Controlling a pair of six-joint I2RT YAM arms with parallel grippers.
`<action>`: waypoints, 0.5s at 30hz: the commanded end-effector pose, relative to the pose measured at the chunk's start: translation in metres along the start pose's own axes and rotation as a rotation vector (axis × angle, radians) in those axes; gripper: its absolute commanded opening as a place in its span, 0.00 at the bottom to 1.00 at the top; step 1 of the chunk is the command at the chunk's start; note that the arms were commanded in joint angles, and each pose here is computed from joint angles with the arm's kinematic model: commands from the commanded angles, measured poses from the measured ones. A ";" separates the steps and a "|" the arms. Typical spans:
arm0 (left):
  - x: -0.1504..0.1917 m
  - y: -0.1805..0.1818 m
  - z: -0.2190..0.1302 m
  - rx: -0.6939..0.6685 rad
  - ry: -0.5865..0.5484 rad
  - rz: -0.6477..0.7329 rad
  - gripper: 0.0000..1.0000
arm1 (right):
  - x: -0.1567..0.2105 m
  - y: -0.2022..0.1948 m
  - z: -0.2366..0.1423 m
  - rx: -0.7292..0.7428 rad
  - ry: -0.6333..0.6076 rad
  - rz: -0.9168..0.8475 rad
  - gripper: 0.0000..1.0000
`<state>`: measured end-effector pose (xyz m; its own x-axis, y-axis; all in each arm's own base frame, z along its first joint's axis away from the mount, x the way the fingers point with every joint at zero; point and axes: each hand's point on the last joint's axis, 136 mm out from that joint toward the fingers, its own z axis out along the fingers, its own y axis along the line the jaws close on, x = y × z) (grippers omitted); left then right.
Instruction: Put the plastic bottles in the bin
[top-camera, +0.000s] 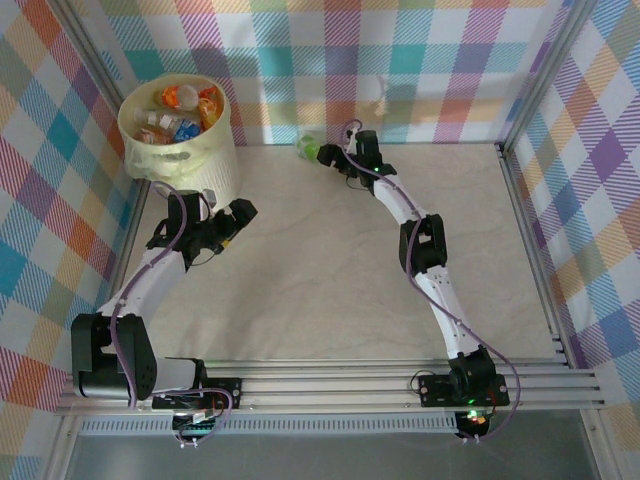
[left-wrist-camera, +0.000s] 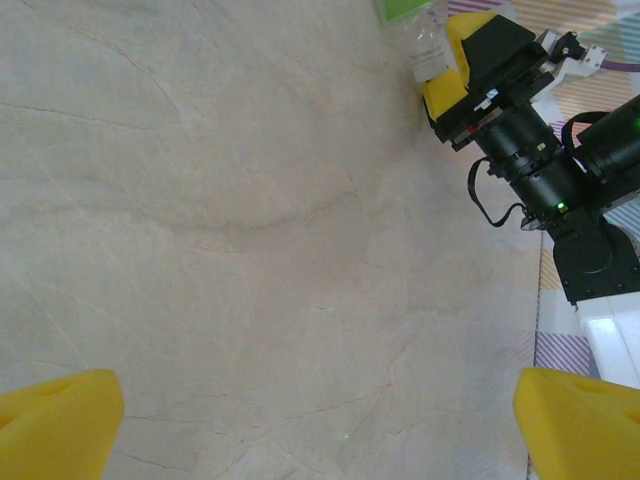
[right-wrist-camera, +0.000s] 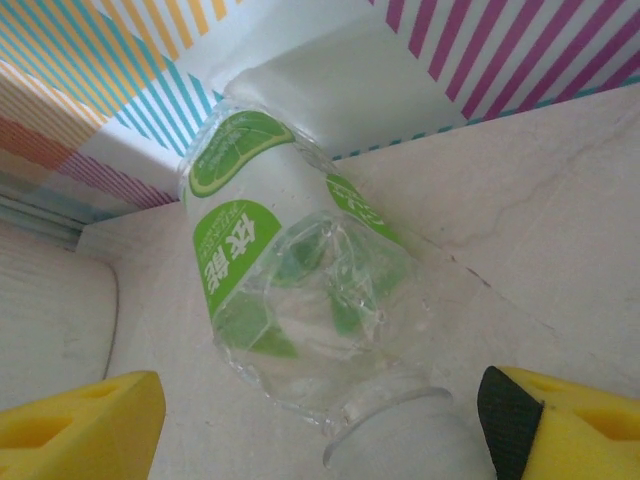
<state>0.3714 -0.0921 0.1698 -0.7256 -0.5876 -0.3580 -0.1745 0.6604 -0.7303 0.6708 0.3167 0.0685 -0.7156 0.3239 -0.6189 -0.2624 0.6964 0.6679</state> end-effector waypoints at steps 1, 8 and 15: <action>0.000 0.001 0.003 0.005 -0.005 0.002 1.00 | 0.022 0.001 -0.002 0.107 0.061 -0.001 0.80; -0.001 0.000 0.004 0.005 -0.006 0.004 1.00 | 0.032 0.004 -0.001 0.116 0.092 0.012 0.70; 0.002 0.004 0.002 -0.014 0.001 0.014 1.00 | 0.035 0.009 -0.001 0.109 0.100 -0.005 0.59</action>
<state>0.3715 -0.0920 0.1683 -0.7271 -0.5871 -0.3560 -0.1774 0.6615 -0.7287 0.6602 0.3235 0.0570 -0.7311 0.2979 -0.6138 -0.2084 0.7591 0.6167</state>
